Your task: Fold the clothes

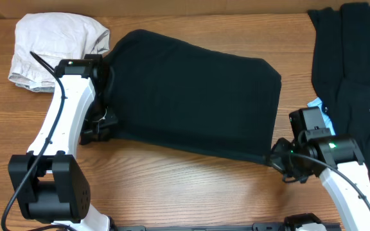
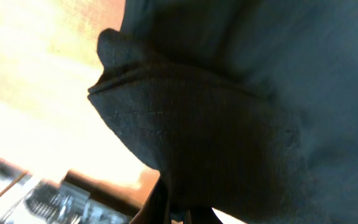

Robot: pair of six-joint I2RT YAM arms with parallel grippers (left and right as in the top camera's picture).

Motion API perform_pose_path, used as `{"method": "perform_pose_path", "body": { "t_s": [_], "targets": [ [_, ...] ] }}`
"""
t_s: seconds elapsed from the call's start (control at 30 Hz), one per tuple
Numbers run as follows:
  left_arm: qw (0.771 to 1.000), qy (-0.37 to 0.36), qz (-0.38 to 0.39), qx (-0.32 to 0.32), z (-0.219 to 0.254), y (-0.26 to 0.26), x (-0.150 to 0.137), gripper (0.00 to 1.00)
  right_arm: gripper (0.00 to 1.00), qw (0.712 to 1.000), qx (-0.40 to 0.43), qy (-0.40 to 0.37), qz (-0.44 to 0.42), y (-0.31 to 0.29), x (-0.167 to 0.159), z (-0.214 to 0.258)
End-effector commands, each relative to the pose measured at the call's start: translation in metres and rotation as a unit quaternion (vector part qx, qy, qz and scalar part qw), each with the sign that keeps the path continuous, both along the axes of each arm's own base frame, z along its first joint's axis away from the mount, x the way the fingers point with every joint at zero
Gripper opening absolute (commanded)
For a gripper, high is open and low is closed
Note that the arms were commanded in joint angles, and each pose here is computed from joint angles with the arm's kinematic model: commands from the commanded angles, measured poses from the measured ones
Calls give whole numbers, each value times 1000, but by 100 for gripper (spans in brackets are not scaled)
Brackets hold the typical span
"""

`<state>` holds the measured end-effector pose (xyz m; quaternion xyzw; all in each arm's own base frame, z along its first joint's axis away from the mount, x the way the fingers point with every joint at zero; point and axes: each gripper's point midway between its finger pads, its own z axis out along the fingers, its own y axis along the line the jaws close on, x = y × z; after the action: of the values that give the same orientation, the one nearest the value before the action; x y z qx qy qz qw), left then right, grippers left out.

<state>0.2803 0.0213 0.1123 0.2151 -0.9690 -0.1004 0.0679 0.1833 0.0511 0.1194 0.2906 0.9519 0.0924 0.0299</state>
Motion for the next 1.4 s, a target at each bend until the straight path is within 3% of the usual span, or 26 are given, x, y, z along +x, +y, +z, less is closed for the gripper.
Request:
{"method": "perform_pose_path", "body": {
  "t_s": [0.0,0.27,0.8,1.2,1.37],
  "targets": [
    [998,-55,9,21,0,5,28,4,4,999,-26,-24,5,-7,27,-3],
    [985,-173,11,20,2,5,85,4,4,994,-73,-79,-6,-20,75,-13],
    [957,-289,0,11,12,-9,141,4,4,987,-108,-122,-6,-27,126,-35],
    [972,-234,-27,14,-54,-31,150,4,4,980,-139,-144,-3,-36,139,-34],
    [972,-234,-24,29,-61,-24,154,4,4,979,-142,-145,9,-34,147,-43]
  ]
}}
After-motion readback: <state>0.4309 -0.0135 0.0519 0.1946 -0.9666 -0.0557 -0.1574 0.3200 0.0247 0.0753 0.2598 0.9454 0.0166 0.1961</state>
